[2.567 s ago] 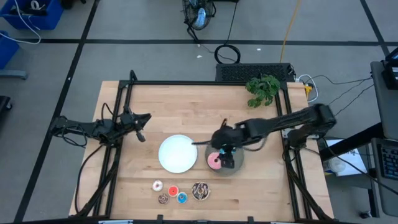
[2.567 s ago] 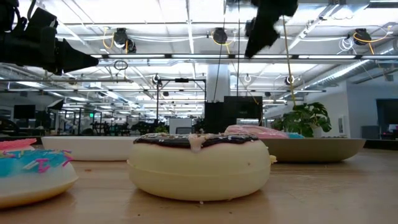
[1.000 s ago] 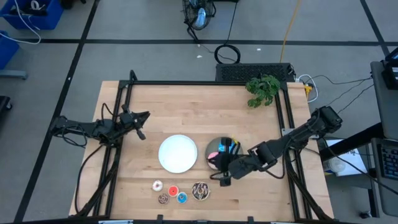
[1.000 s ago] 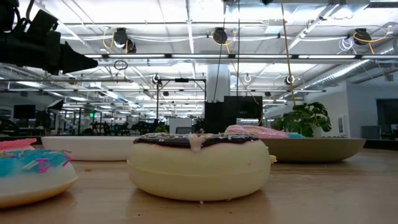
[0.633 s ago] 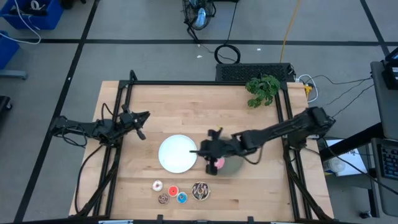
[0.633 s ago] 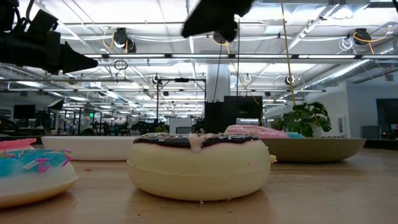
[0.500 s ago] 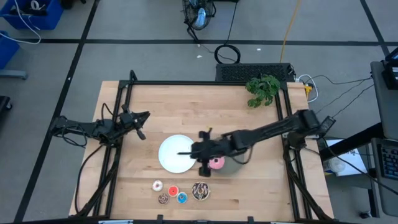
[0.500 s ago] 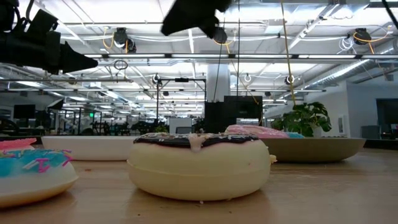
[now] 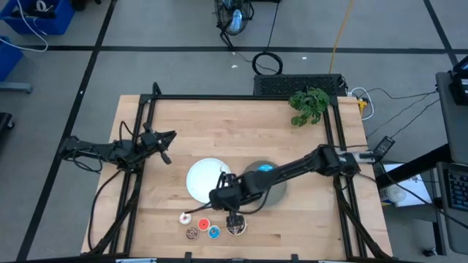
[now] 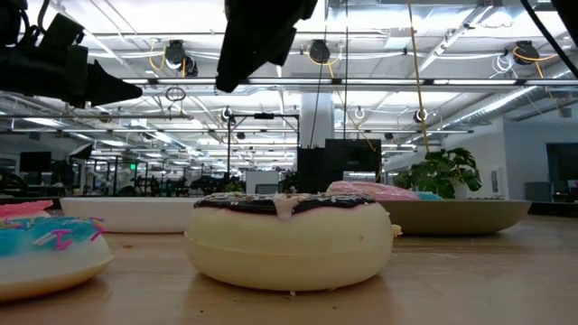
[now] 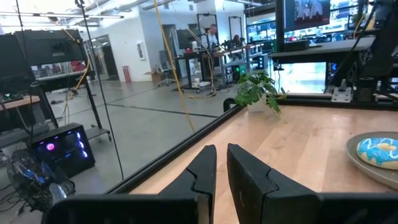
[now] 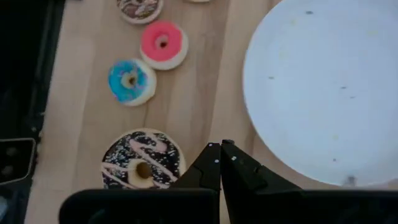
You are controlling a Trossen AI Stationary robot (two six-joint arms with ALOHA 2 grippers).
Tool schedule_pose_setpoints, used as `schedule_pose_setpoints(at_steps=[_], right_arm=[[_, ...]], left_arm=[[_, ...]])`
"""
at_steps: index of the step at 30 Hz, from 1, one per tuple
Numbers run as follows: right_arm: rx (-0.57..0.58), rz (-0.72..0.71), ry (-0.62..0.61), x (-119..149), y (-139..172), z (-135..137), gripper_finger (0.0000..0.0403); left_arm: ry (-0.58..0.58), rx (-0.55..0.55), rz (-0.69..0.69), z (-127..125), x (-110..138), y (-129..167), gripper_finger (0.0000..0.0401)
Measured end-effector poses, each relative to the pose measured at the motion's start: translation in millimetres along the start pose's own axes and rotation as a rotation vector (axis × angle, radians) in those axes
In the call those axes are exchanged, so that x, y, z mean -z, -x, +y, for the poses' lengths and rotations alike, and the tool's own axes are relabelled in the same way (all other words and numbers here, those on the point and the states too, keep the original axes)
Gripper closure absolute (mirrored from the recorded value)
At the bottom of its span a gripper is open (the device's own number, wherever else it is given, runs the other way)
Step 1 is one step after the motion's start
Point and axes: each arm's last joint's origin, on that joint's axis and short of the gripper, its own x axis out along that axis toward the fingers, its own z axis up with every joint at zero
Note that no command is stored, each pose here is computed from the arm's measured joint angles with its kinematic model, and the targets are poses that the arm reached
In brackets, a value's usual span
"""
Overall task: Pick & Place donuts
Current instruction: Put the large black donut on the gray plate
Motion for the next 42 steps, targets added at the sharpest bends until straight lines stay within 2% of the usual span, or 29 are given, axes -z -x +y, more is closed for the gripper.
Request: schedule_pose_setpoints(at_steps=[4, 8, 16, 19, 23, 27, 36, 42], right_arm=[[-0.016, 0.055, 0.074, 5.4, -20.8, 5.1, 0.0400], [-0.008, 0.057, 0.141, 7.6, -24.0, 14.4, 0.0370], [-0.019, 0.083, 0.239, 16.4, -27.9, 30.6, 0.0245], [-0.020, 0.118, 0.246, 27.3, -41.4, 31.4, 0.0201], [-0.022, 0.119, 0.240, 39.4, -63.3, 26.6, 0.0165], [-0.063, 0.086, 0.234, 44.0, -74.4, 23.1, 0.0157], [-0.160, 0.095, 0.181, 49.8, -83.5, 13.0, 0.0175], [-0.106, 0.057, 0.186, 45.5, -71.4, 13.1, 0.0184]], left_arm=[[0.000, 0.000, 0.000, 0.0, 0.0, 0.0, 0.0354], [0.000, 0.000, 0.001, 0.0, 0.1, 0.0, 0.0354], [0.002, 0.000, 0.001, 0.0, 0.1, 0.0, 0.0354], [0.010, 0.000, 0.001, 0.0, 0.1, 0.0, 0.0354], [0.008, 0.000, 0.001, 0.0, 0.1, 0.0, 0.0354], [0.007, 0.000, 0.001, 0.0, 0.1, 0.0, 0.0354], [0.002, 0.000, 0.001, 0.0, 0.1, 0.0, 0.0354], [0.002, 0.000, 0.001, 0.0, 0.1, 0.0, 0.0354]])
